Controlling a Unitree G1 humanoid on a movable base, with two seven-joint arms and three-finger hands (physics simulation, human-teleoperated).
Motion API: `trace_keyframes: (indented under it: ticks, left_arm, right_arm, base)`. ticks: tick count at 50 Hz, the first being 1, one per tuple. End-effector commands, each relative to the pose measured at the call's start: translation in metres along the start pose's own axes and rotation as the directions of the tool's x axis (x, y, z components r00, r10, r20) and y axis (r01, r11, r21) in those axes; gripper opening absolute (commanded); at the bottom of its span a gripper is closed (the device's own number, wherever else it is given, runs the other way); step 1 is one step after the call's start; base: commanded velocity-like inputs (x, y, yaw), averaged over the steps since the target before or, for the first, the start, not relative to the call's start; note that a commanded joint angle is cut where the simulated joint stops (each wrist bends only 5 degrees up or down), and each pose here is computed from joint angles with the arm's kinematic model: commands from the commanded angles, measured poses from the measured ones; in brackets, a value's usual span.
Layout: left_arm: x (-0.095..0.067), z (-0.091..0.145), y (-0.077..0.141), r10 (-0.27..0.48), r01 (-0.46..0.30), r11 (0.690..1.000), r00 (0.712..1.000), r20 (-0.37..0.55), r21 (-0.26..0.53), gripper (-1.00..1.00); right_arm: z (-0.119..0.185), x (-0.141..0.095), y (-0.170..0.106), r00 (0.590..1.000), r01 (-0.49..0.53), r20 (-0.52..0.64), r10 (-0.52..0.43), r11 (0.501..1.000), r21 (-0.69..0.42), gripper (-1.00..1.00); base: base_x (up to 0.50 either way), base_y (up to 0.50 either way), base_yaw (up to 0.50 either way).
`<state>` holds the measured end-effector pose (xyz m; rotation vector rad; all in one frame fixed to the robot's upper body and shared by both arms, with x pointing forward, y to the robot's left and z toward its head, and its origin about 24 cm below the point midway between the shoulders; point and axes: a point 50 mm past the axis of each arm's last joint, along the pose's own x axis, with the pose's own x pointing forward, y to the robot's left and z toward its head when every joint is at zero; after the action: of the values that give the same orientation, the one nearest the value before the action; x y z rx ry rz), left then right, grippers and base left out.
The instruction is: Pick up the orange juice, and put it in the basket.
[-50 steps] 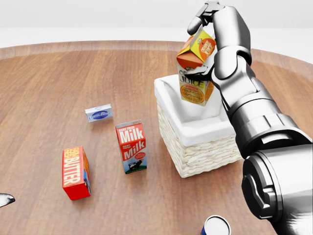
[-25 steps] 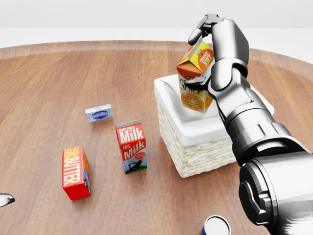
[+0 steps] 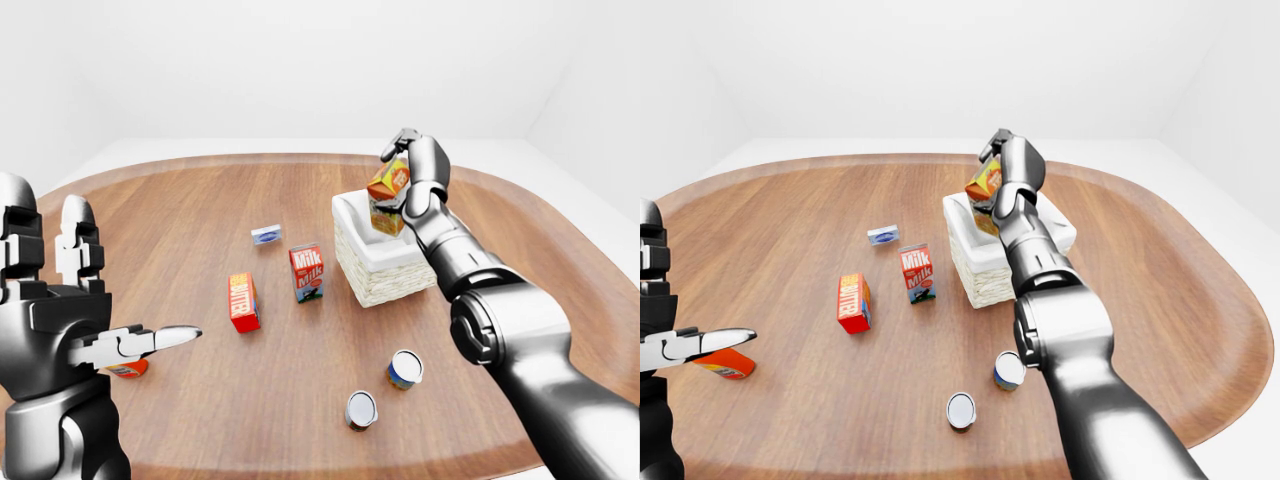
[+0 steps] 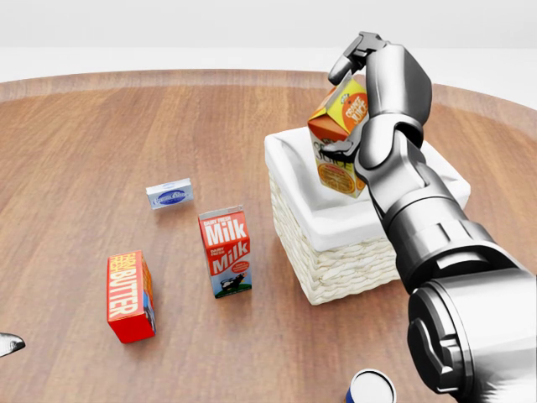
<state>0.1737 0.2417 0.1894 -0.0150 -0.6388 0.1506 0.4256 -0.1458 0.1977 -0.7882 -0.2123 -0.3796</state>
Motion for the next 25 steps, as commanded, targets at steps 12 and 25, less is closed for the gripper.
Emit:
trace_keyframes:
  ticks: [12,25]
  left_arm:
    - [0.001,-0.001,0.000,-0.001,0.001,1.000,1.000,-0.003,-0.002,1.00]
    - [0.001,-0.001,0.000,-0.006,0.006,1.000,1.000,0.000,-0.003,1.00]
  right_arm:
    - [-0.009,-0.010,0.015,0.999,-0.038,-0.029,0.038,0.999,0.008,-1.00]
    - [-0.018,-0.019,0.027,0.996,-0.073,-0.054,0.073,0.997,0.008,-1.00]
  base:
    - [0.00,0.00,0.00]
    - [0.00,0.00,0.00]
